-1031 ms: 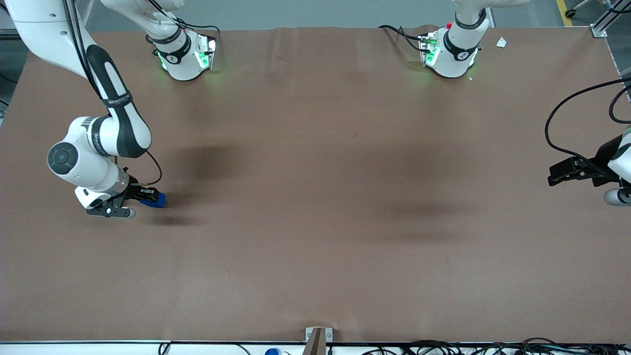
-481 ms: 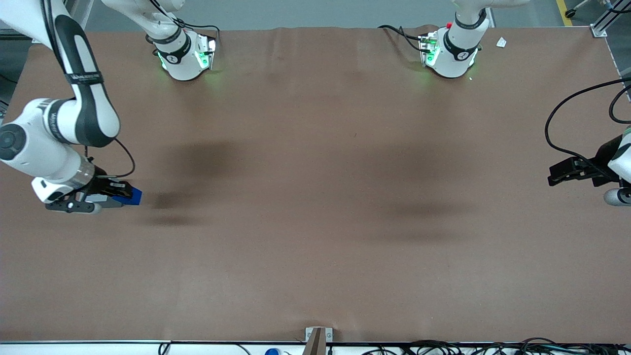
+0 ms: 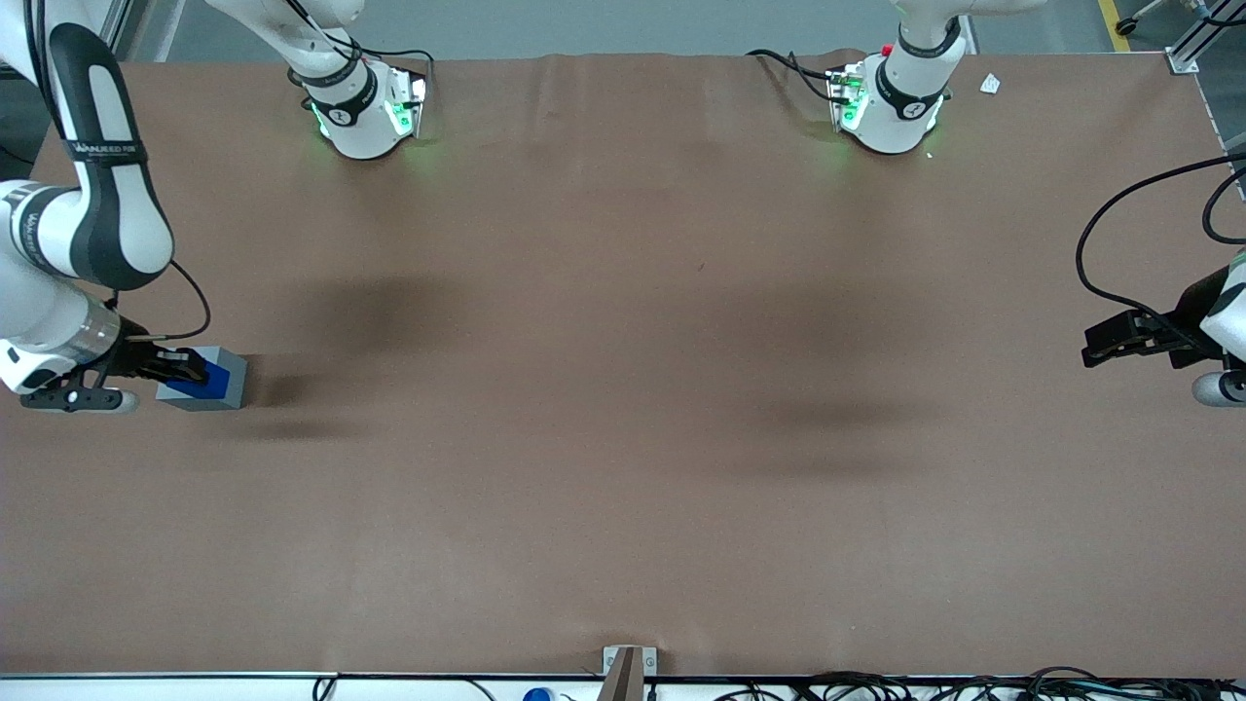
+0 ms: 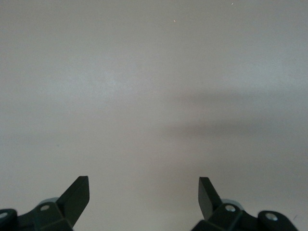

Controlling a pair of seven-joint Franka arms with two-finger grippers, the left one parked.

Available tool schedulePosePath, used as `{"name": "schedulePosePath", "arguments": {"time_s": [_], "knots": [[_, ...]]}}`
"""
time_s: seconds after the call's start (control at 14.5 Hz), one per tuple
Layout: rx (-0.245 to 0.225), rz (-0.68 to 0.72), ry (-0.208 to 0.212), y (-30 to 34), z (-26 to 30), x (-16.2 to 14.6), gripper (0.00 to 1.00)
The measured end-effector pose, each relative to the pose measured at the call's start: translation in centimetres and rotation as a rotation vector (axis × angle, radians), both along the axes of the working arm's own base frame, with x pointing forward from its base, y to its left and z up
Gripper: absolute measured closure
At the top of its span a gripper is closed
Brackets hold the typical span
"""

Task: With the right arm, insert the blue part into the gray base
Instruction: 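Carry the blue block over the gray base's square opening, then lower the blue block into the gray base's opening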

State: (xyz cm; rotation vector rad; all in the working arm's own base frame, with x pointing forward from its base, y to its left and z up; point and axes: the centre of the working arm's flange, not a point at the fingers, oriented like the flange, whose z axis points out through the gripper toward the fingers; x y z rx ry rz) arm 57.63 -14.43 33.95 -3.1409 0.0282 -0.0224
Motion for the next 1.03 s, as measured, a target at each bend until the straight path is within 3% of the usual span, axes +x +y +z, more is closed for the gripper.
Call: {"name": "schedulePosePath", "arguments": {"time_s": [0.55, 1.03], "knots": [[0.004, 0.037, 0.016, -5.5, -0.4, -2.0, 0.49], [0.02, 0.029, 0.037, -5.9, -1.6, -2.9, 0.49]]}}
